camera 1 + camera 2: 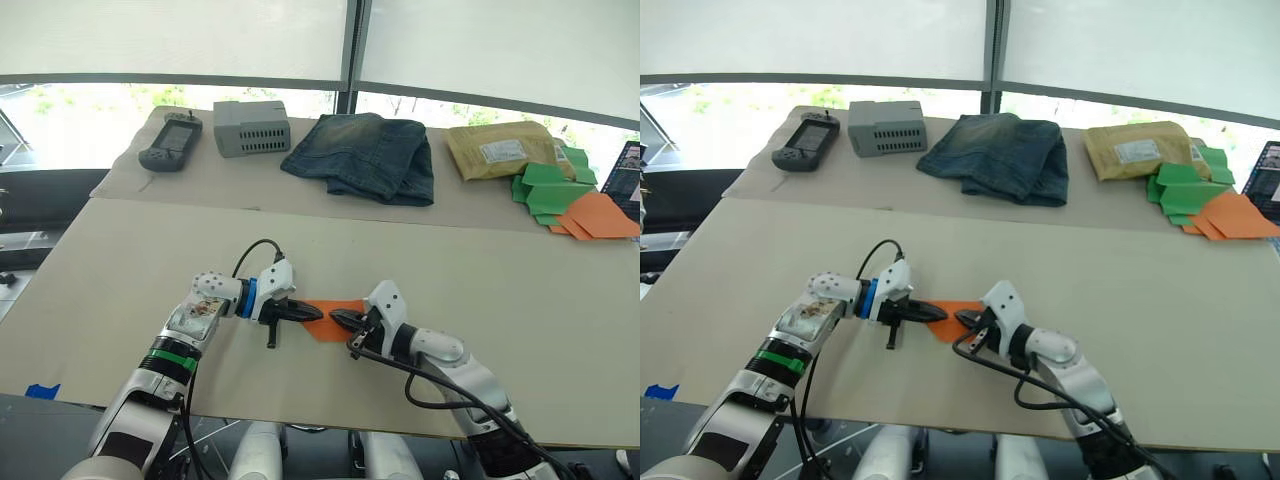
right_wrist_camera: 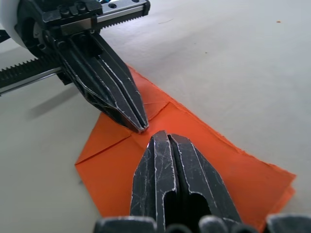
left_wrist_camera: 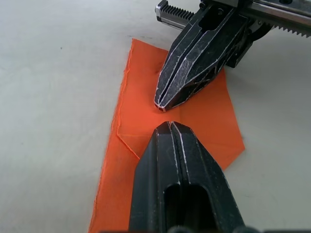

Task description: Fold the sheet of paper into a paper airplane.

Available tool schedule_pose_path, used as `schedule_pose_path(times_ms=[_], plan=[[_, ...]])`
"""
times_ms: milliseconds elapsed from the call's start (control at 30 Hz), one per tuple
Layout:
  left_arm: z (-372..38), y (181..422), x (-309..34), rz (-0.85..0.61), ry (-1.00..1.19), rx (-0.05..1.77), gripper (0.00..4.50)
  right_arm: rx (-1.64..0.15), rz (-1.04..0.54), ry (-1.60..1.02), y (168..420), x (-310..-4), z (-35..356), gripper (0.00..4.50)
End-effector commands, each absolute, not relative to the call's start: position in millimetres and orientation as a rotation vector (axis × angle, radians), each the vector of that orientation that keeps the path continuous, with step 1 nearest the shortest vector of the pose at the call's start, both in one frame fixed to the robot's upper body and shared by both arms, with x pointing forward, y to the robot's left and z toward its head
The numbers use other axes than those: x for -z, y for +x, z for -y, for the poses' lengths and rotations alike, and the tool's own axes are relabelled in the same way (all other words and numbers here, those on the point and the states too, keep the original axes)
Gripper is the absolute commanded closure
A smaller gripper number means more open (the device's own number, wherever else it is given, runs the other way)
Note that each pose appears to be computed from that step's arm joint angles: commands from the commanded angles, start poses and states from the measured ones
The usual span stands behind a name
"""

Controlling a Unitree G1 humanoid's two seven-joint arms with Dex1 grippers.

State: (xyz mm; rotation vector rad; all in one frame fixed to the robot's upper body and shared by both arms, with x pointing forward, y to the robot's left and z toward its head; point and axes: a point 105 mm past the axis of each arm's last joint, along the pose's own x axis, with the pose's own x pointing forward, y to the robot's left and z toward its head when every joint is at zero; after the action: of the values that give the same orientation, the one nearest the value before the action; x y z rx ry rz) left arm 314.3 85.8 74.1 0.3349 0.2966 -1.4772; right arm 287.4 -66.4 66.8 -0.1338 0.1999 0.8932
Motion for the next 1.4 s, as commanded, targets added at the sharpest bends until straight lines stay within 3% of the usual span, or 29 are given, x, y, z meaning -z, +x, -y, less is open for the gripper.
schedule_pose_path(times_ms=[33,300,533,833,1033,1167,1400], plan=[[-88.1,315.4,-72.6,-0.312,0.358,1.48,4.5,-0.789,-0.286,-0.179,287.9,-46.6,108.7,4.47],[-89.4,316.0,-72.9,-0.312,0.351,1.485,4.5,-0.763,-0.27,-0.218,282.7,-54.4,150.6,4.47],[-89.7,315.0,-73.3,-0.305,0.347,1.482,4.5,-0.862,-0.017,-0.201,293.3,-111.8,126.5,4.47],[-94.4,316.2,-78.0,-0.287,0.348,1.456,4.5,-1.014,-0.052,-0.393,293.0,-93.6,91.1,4.47],[-100.4,316.5,-86.4,-0.27,0.333,1.411,4.5,-0.983,-0.077,-0.208,303.7,-111.6,106.3,4.47],[-105.2,319.9,-105.0,-0.238,0.274,1.359,4.5,-1.019,-0.104,-0.195,302.8,-121.7,117.9,3.21],[-122.2,302.6,-143.7,-0.254,0.172,1.336,2.38,-1.049,-0.187,-0.12,306.6,-130.2,133.3,0.85]])
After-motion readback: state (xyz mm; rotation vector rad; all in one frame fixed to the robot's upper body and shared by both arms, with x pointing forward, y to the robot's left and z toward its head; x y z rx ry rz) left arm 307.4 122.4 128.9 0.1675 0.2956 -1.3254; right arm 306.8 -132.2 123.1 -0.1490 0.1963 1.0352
